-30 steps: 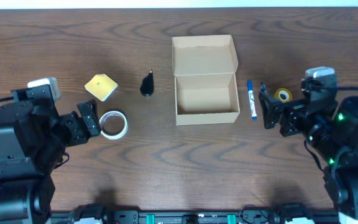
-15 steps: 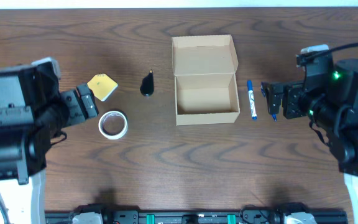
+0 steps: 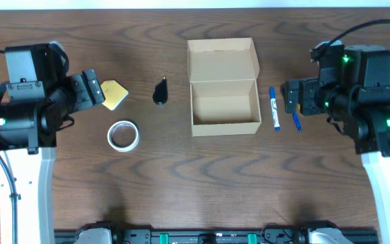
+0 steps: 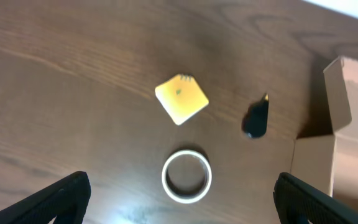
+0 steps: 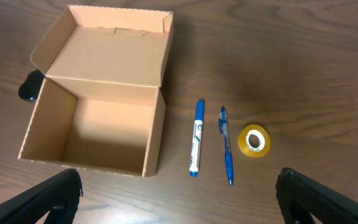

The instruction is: Pack container

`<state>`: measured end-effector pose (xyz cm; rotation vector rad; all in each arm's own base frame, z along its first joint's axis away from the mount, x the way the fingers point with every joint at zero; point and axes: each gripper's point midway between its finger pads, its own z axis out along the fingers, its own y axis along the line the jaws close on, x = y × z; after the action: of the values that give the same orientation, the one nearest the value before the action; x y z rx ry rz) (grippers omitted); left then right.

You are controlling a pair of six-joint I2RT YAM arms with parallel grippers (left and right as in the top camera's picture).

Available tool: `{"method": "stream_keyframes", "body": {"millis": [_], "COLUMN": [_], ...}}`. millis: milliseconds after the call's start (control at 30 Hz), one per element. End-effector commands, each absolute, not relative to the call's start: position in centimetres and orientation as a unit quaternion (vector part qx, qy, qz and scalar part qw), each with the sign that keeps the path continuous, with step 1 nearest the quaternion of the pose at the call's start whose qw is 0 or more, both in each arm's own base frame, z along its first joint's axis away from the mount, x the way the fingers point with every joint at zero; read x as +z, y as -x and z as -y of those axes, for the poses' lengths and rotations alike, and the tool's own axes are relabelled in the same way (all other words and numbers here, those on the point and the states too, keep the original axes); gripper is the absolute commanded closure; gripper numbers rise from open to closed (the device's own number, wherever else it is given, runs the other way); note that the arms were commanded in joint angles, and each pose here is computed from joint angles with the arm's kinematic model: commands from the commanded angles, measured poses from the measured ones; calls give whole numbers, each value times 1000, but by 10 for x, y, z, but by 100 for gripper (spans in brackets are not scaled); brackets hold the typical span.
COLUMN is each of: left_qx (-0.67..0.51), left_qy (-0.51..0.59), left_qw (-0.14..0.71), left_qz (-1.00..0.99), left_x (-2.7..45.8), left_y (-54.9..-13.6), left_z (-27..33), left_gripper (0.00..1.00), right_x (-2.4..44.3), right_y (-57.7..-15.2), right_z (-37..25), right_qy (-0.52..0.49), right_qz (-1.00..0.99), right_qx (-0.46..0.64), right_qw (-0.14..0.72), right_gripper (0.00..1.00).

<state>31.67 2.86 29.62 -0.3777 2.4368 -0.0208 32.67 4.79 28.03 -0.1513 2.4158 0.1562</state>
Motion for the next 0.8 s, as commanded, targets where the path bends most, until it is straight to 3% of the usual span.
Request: {"method": "stream_keyframes", "body": {"millis": [0,267,433,767], "left_qx": [-1,7,-2,-2], "left_qy": [152,157,221,227], "left_qw": [353,357,356,320], "left_qz": [-923,-921,-908,-920], "left_x": [308,311,310,298], "left_y": [-323,-324,-324,-309], "left_z": [-34,-37,-42,-40], "left_gripper": [5,5,5,5], "right_x": [301,298,296,307], "right_y": [-334,-369,-390,-384], "right_z": [-46,-40,-39,-43], "right_qy": [51,48,17,30], "right_qz": [-923,-916,-911,-904], "right_qx": [52,24,36,59], "right_qw": [378,397,411,422], "right_gripper": [1,1,1,1]}}
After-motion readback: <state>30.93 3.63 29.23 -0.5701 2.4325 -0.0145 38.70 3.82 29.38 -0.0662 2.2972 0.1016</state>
